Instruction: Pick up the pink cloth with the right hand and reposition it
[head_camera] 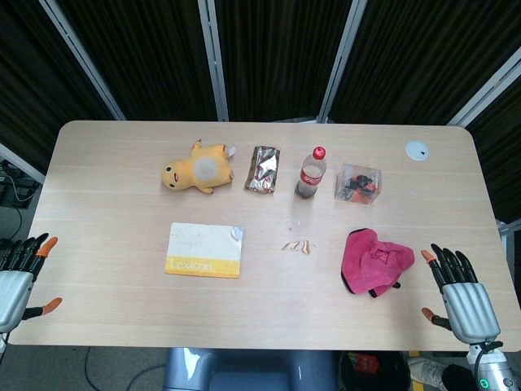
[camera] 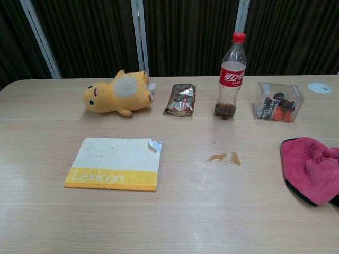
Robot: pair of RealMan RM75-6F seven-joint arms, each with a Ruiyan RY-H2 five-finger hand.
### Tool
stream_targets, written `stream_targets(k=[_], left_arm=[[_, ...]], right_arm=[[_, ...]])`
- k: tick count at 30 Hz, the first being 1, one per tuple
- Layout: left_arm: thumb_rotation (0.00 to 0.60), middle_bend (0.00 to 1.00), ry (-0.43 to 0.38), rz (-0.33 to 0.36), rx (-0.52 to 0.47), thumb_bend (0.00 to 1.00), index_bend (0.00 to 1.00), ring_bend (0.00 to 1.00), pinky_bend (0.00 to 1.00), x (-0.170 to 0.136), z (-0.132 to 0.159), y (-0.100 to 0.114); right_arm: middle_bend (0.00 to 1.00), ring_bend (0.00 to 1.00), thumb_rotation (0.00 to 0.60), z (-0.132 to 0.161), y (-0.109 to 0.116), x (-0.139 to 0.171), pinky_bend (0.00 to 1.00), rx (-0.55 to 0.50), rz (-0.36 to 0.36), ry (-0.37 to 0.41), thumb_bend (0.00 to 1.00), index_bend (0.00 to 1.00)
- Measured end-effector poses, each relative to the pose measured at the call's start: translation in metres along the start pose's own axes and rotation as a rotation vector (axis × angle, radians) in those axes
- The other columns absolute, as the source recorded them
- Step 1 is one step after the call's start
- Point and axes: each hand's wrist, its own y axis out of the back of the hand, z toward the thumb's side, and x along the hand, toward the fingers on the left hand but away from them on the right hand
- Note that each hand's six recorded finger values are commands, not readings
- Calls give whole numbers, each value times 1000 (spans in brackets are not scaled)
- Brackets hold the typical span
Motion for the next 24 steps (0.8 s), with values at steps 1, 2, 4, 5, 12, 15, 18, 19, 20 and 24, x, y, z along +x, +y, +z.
stream_targets(k=[1, 2, 4, 5, 12, 15, 18, 19, 20, 24], left_arm=[[600, 0, -2, 1, 1, 32, 58, 0, 0, 0, 0, 0], [600, 0, -4, 1, 3, 32, 58, 0, 0, 0, 1, 0], [600, 0, -7, 6, 5, 33, 58, 0, 0, -1, 1, 1], [600, 0, -6, 6, 3, 33, 58, 0, 0, -2, 1, 2], [600, 0, -5, 1, 0, 33, 58, 0, 0, -1, 1, 1], [600, 0, -4, -2, -5, 33, 58, 0, 0, -1, 0, 1], [600, 0, -3, -4, -9, 32, 58, 0, 0, -2, 0, 1], [600, 0, -3, -5, -10, 32, 58, 0, 0, -2, 0, 1], [600, 0, -4, -6, -11, 32, 58, 0, 0, -2, 0, 1], [600, 0, -8, -8, -14, 32, 58, 0, 0, -3, 0, 1]], right_arm=[[0, 0, 600, 0, 0, 0, 42, -4, 2, 0, 0, 59], [0, 0, 600, 1, 0, -1, 42, -11, 4, -2, 0, 59], [0, 0, 600, 3, -1, -2, 42, -25, 10, -6, 0, 58], [0, 0, 600, 4, -3, -4, 42, -34, 21, -11, 0, 57], [0, 0, 600, 10, -20, -27, 42, -15, 104, -39, 0, 56], [0, 0, 600, 16, -34, -43, 42, -7, 139, -62, 0, 56], [0, 0, 600, 23, -48, -58, 42, -4, 163, -89, 0, 56], [0, 0, 600, 25, -52, -62, 42, -3, 168, -95, 0, 57], [0, 0, 600, 27, -57, -67, 42, 0, 172, -103, 0, 56], [0, 0, 600, 28, -66, -80, 42, -6, 176, -137, 2, 56]])
